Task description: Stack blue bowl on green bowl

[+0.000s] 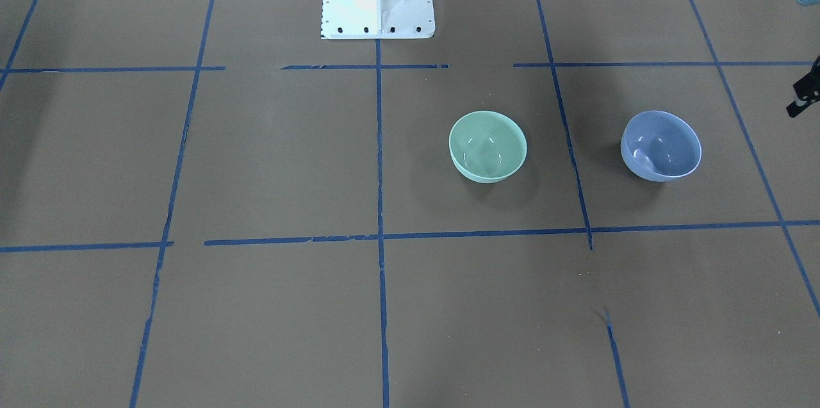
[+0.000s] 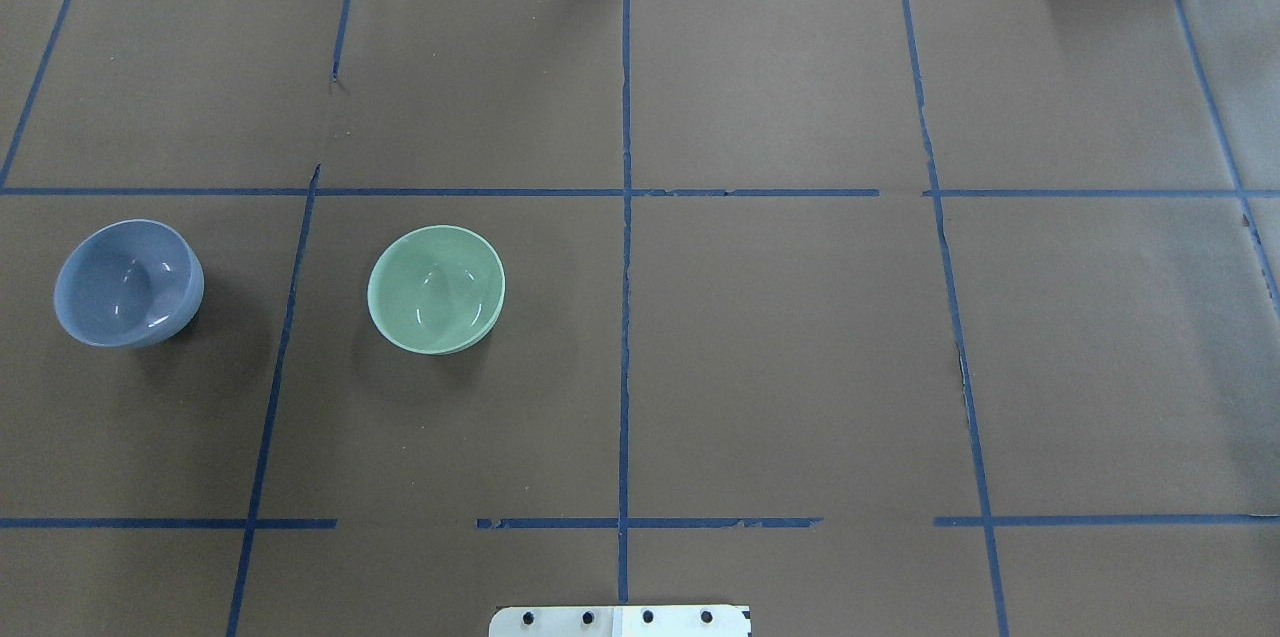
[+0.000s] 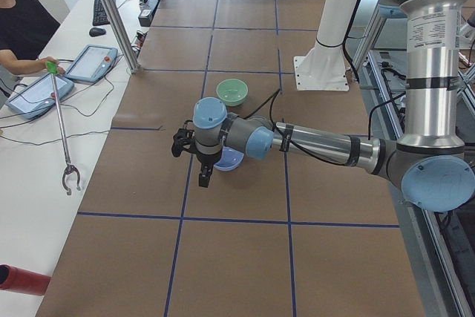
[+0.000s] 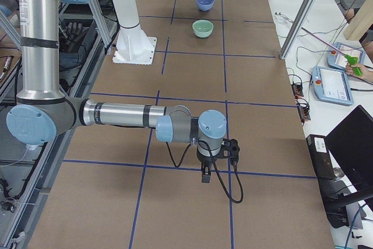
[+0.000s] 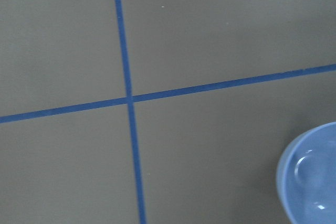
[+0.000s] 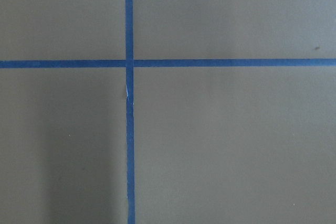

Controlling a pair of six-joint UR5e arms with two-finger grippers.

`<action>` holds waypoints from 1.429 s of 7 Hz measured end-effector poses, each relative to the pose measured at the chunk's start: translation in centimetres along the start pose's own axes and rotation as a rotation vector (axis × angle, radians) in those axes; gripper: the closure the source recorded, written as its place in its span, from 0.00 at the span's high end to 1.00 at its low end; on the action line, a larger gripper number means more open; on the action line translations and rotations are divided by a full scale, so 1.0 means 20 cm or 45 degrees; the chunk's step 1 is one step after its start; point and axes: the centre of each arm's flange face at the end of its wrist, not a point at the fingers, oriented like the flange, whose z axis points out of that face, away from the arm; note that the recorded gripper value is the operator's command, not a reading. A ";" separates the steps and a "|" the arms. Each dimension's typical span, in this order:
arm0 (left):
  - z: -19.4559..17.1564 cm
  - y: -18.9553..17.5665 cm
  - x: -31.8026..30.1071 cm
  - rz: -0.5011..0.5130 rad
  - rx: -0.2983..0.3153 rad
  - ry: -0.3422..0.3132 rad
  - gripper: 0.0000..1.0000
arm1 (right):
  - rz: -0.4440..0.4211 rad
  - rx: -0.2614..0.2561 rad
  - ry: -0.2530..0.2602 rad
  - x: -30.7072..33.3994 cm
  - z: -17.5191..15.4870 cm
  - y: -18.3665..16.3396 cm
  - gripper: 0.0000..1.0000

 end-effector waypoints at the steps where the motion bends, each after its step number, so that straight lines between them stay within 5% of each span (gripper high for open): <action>1: 0.10 0.04 0.14 -0.041 -0.004 0.034 1.00 | 0.000 0.000 0.000 0.00 0.00 0.00 1.00; 4: 0.51 0.21 0.25 -0.114 -0.012 0.065 1.00 | 0.000 0.000 0.001 0.00 0.00 0.00 1.00; 5: 0.61 0.25 0.25 -0.126 -0.020 0.065 0.92 | 0.000 0.000 0.001 0.00 0.00 0.00 1.00; 9: 0.75 0.29 0.30 -0.178 -0.063 0.068 0.01 | 0.000 -0.001 0.000 0.00 0.00 0.00 1.00; 10: 0.75 0.29 0.31 -0.180 -0.064 0.070 0.00 | 0.001 -0.001 0.001 0.00 0.00 0.00 1.00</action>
